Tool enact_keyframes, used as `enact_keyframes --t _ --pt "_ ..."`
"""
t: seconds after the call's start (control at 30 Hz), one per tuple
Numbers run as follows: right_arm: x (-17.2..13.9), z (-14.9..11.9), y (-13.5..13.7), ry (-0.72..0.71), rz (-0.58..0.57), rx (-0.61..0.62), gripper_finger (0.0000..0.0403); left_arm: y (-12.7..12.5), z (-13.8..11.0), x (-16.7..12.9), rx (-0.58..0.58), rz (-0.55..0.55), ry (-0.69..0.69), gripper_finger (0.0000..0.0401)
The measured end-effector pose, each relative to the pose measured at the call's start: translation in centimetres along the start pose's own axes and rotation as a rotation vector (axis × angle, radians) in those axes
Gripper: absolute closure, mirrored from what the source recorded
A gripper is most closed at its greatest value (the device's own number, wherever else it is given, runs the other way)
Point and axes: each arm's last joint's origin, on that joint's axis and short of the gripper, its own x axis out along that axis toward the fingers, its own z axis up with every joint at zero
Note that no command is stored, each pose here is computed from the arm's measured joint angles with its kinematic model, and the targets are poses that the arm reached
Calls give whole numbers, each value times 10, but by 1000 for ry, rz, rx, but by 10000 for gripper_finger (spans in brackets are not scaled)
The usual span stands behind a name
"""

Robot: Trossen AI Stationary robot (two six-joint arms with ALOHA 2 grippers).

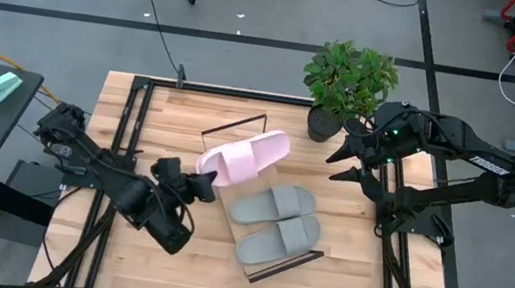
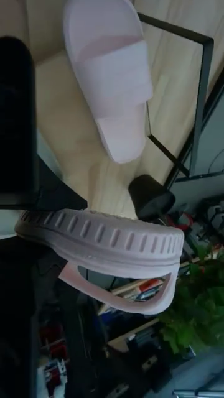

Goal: Pick and place slides into the shelf
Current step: Put the pink slide on the shelf

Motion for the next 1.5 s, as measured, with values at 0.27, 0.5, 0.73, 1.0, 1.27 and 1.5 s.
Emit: enact_keyframes --t 0.27,0.5,0.73,1.0,1.27,1.5 --pt "0 1 0 -10 0 -2 207 31 -21 19 20 11 -19 360" --pt "0 1 0 -13 0 30 210 61 -43 33 -36 -18 -9 360" --pt "0 3 0 -27 0 44 210 85 -55 43 -11 -27 14 360" --pt "0 5 0 -46 1 63 210 100 -59 46 136 40 115 361" --pt "0 5 0 -52 1 78 210 112 -62 47 122 93 186 361" --pt "0 5 -1 -52 -18 79 210 113 -67 38 -20 97 229 359"
